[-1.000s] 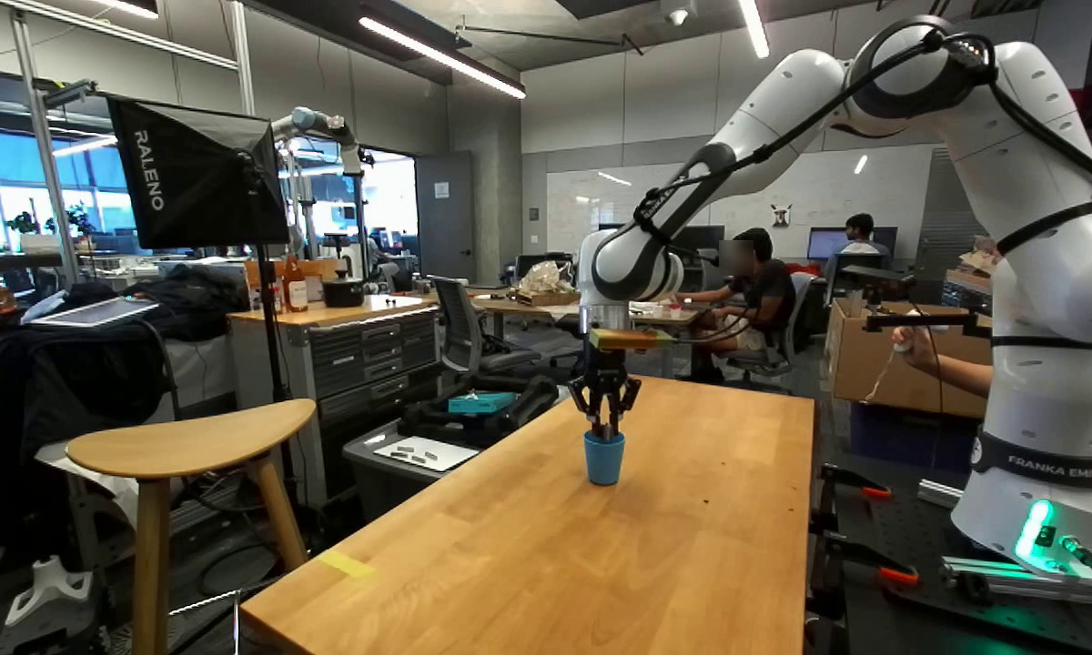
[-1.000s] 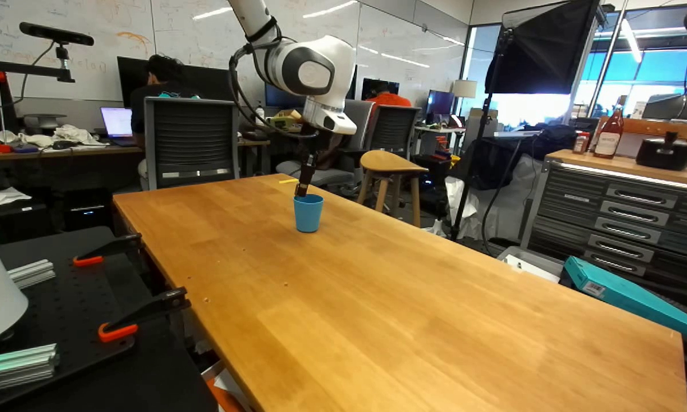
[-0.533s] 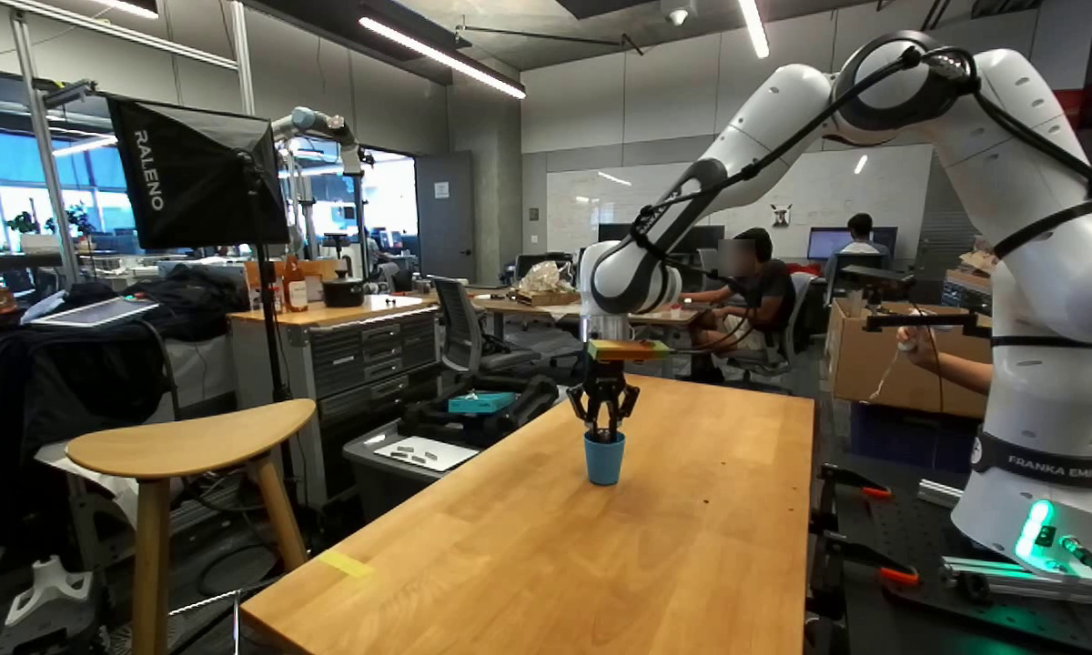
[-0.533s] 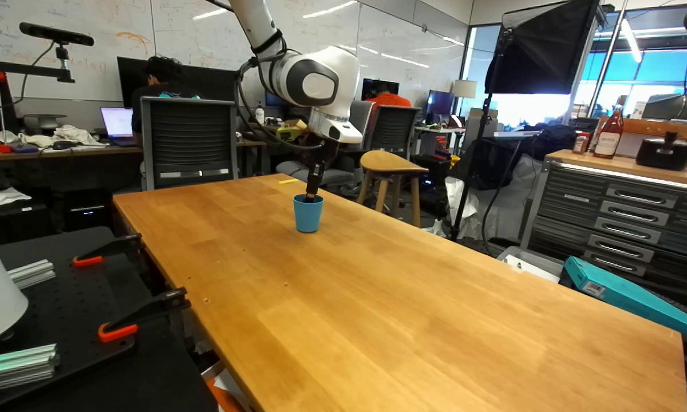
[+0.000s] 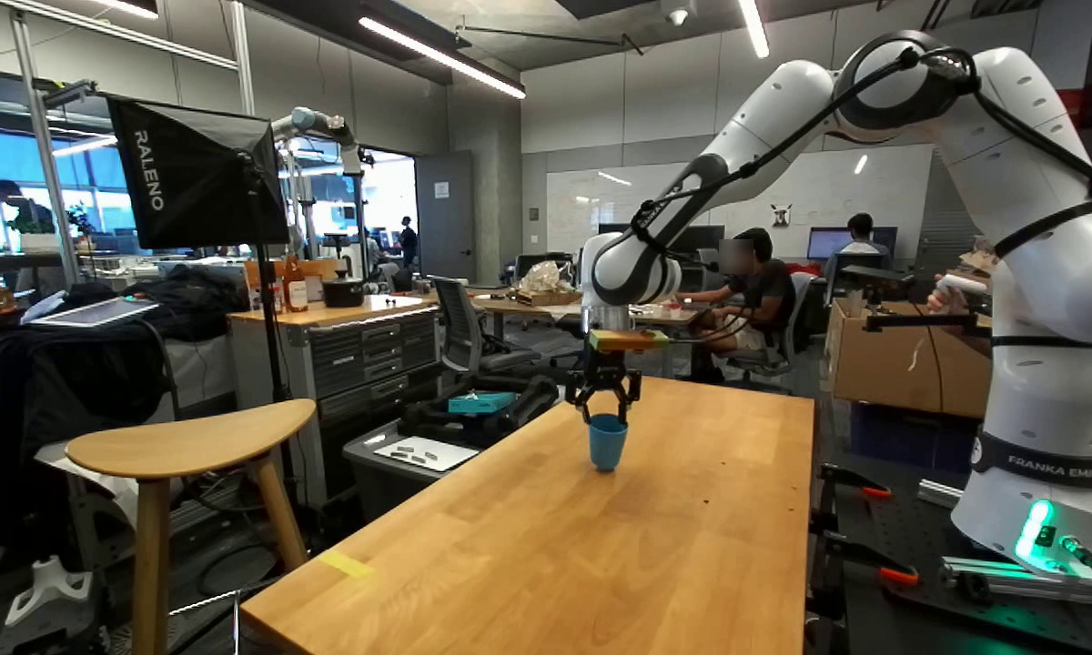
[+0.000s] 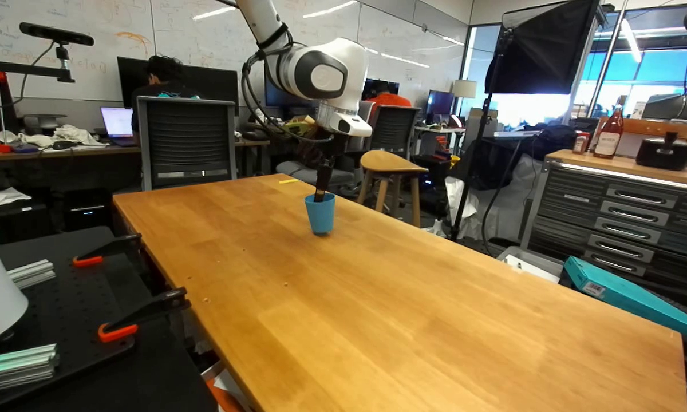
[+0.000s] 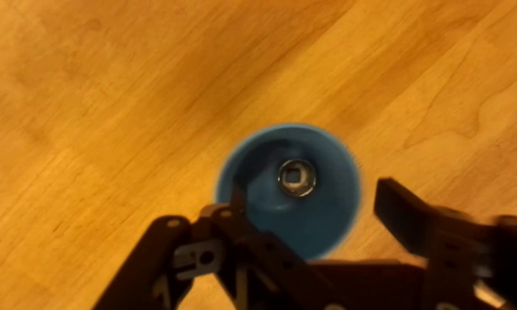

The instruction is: Put the gold object in the blue cup

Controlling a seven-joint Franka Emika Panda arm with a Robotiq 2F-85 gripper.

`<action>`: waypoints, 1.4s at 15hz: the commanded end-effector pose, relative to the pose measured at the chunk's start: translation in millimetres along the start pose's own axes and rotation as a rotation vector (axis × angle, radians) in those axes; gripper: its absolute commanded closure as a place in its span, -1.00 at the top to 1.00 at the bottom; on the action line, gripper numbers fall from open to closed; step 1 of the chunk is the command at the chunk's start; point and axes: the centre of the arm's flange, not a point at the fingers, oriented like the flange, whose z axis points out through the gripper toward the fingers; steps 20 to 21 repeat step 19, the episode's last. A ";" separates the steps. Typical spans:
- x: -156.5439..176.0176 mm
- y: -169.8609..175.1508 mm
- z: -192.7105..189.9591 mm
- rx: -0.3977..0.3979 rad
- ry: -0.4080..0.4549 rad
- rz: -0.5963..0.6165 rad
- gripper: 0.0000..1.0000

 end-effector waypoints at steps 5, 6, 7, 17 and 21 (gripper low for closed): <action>6.1 18.5 -88.1 -0.005 -0.065 -0.075 1.00; 7.7 22.3 -99.0 -0.005 -0.072 -0.087 1.00; 9.0 26.5 -110.8 -0.008 -0.080 -0.111 1.00; 17.8 54.2 -156.4 -0.069 -0.048 -0.248 1.00; 17.7 54.7 -157.0 -0.071 -0.049 -0.252 1.00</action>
